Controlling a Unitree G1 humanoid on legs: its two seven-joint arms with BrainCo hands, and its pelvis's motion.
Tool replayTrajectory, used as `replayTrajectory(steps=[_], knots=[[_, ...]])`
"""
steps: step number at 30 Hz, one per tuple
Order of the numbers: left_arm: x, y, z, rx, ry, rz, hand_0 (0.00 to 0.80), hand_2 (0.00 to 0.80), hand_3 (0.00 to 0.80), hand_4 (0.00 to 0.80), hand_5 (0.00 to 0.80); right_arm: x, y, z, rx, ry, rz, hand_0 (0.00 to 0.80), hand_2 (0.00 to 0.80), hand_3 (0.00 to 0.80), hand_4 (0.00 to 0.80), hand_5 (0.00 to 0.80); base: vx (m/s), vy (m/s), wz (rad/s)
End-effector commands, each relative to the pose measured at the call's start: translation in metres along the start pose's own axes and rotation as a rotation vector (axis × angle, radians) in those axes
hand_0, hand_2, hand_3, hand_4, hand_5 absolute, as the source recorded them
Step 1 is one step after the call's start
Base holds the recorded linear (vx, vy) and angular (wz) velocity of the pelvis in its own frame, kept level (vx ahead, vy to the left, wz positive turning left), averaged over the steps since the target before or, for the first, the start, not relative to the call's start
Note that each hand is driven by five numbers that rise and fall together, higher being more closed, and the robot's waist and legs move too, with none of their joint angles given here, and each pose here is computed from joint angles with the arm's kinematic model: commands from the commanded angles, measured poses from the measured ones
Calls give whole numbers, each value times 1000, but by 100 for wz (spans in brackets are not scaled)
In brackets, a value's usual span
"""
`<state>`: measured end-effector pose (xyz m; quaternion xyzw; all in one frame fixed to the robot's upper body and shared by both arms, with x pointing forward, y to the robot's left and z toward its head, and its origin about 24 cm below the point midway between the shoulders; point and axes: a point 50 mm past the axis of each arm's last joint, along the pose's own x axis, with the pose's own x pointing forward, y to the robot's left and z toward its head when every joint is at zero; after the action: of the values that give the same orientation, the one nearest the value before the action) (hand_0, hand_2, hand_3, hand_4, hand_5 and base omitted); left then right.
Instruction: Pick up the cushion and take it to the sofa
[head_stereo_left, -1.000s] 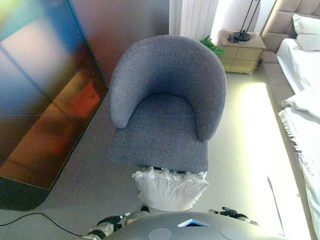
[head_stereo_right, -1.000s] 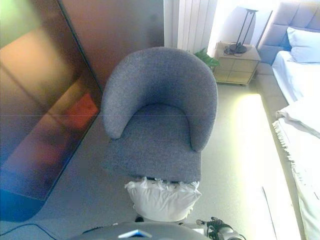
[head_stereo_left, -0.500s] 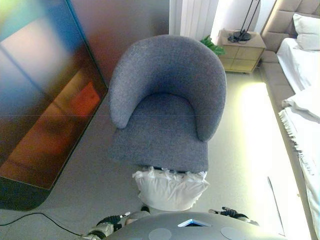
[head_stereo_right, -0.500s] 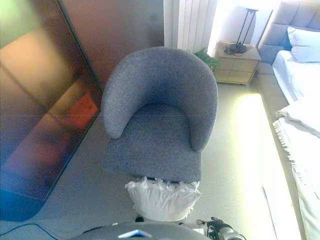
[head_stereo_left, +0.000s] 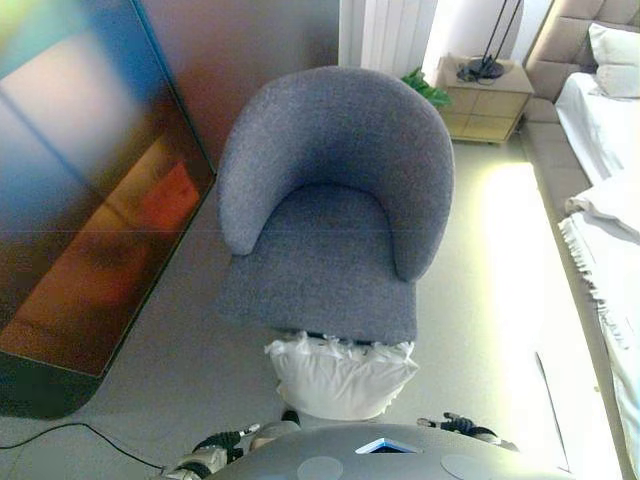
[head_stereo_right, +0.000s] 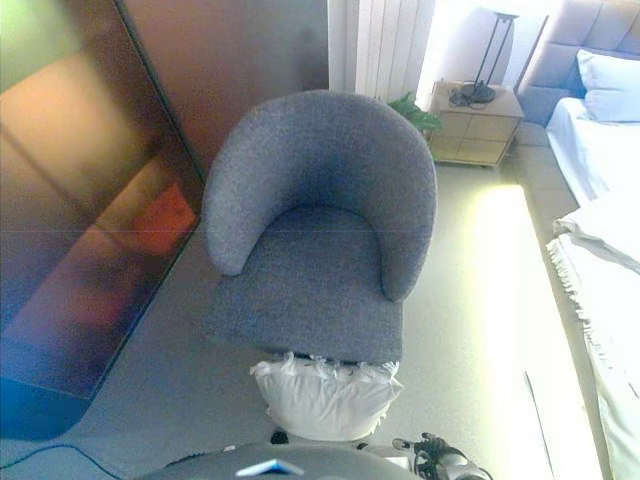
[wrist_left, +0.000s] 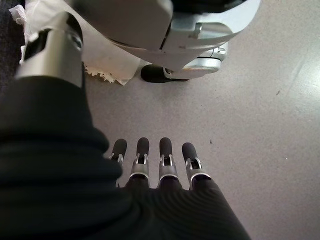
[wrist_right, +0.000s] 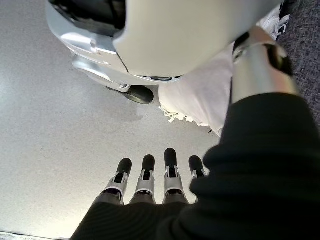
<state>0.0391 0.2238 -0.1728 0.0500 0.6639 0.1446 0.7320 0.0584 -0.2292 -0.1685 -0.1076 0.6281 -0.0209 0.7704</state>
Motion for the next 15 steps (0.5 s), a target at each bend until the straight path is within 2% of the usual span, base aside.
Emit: replayTrajectory(steps=[1, 6, 15], knots=[[-2, 3, 51, -51, -150, 15, 0, 0, 0, 0, 0, 0, 6, 56, 40, -169, 0, 0, 0, 0, 0, 0, -200, 4, 2], [-15, -1, 108, -113, -361, -8, 0, 0, 0, 0, 0, -10, -6, 115, 105, -391, -37, 0, 0, 0, 0, 0, -227, -10, 17], [-47, -4, 181, -218, -643, -13, 0, 0, 0, 0, 0, -28, -34, 164, 180, -571, -120, 0, 0, 0, 0, 0, -76, 6, 9]])
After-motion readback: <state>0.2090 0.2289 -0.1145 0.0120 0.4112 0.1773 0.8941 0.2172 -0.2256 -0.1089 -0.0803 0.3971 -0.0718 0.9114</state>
